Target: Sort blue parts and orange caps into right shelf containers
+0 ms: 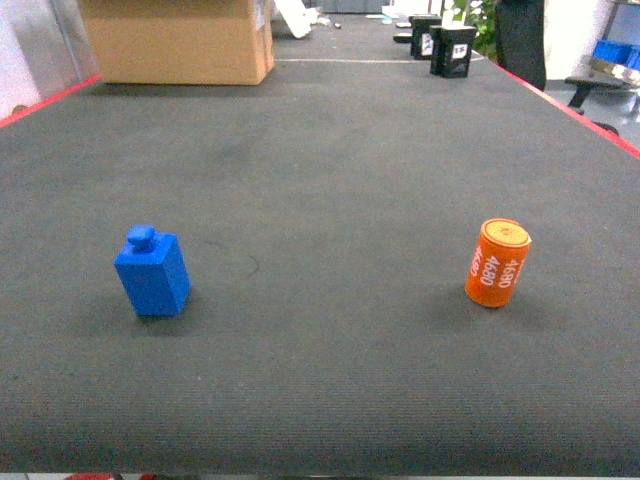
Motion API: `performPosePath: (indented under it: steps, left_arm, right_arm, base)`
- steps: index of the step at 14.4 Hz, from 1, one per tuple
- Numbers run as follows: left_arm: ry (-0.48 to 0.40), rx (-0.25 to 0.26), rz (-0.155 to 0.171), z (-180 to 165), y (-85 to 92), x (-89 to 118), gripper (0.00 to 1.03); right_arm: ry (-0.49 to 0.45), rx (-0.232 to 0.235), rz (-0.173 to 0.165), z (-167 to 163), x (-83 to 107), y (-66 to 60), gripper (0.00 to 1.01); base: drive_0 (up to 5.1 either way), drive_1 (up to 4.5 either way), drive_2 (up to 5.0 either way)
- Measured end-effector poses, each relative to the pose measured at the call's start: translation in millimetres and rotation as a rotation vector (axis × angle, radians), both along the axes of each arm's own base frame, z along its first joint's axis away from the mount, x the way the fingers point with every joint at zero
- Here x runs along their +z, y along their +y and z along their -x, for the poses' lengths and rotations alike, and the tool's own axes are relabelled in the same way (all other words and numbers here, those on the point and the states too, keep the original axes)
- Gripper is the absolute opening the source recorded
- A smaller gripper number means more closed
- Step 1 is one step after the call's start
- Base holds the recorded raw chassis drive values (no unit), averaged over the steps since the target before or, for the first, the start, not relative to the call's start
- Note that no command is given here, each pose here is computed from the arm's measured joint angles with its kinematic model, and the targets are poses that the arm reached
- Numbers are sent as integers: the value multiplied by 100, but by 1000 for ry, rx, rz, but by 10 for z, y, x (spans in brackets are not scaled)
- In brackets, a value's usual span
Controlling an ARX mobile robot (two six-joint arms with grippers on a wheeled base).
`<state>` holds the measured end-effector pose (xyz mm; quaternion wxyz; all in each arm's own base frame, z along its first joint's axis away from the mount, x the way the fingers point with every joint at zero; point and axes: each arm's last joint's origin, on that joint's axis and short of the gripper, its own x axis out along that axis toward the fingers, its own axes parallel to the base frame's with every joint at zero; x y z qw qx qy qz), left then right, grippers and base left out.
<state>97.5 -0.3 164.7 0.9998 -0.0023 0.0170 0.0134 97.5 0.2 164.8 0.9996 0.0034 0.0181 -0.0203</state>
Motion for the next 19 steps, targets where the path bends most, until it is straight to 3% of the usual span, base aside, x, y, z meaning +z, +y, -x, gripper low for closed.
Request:
performPosePath:
  steps: [1, 2, 3, 4, 6, 8, 9, 11, 12, 14, 19]
  left_arm:
    - [126, 125, -10, -32, -48, -10, 98]
    - [156, 202, -35, -87, -78, -3, 98]
    - [147, 304, -43, -145, -52, 14, 98]
    - [111, 293, -35, -238, -69, 119, 98]
    - [36, 215, -26, -600, -182, 375, 98]
    - [24, 109, -17, -1126, -384, 439, 98]
    - [48, 79, -4, -1393, -477, 377, 98]
    - [112, 71, 5, -1774, -578, 198, 98]
    - [144, 61, 6, -1901, -614, 105, 98]
    - [190, 42, 15, -2070, -675, -46, 98]
    - [222, 24, 17, -2311, -743, -191, 98]
  right_arm:
    - [112, -125, 10, -41, -20, 59, 98]
    - [143, -199, 35, -89, -36, 110, 98]
    - [123, -294, 37, -135, -4, 112, 98]
    - [83, -287, 15, -246, 99, 160, 98]
    - [13, -209, -18, -635, 313, 315, 98]
    - [0, -101, -31, -1178, 409, 598, 98]
    - [51, -58, -18, -1461, 341, 749, 98]
    - [162, -43, -11, -1833, 76, 887, 98]
    - [188, -42, -24, -1935, -5, 920, 98]
    - [204, -53, -56, -2107, -49, 916, 98]
    - [263, -16, -103, -2343, -197, 965, 98]
  base:
    - [0, 0, 0]
    - [0, 0, 0]
    - [0, 0, 0]
    - [0, 0, 0]
    - [0, 0, 0]
    - [0, 0, 0]
    - [0, 0, 0]
    - [0, 0, 0]
    - [0, 0, 0]
    - [0, 0, 0]
    - [0, 0, 0]
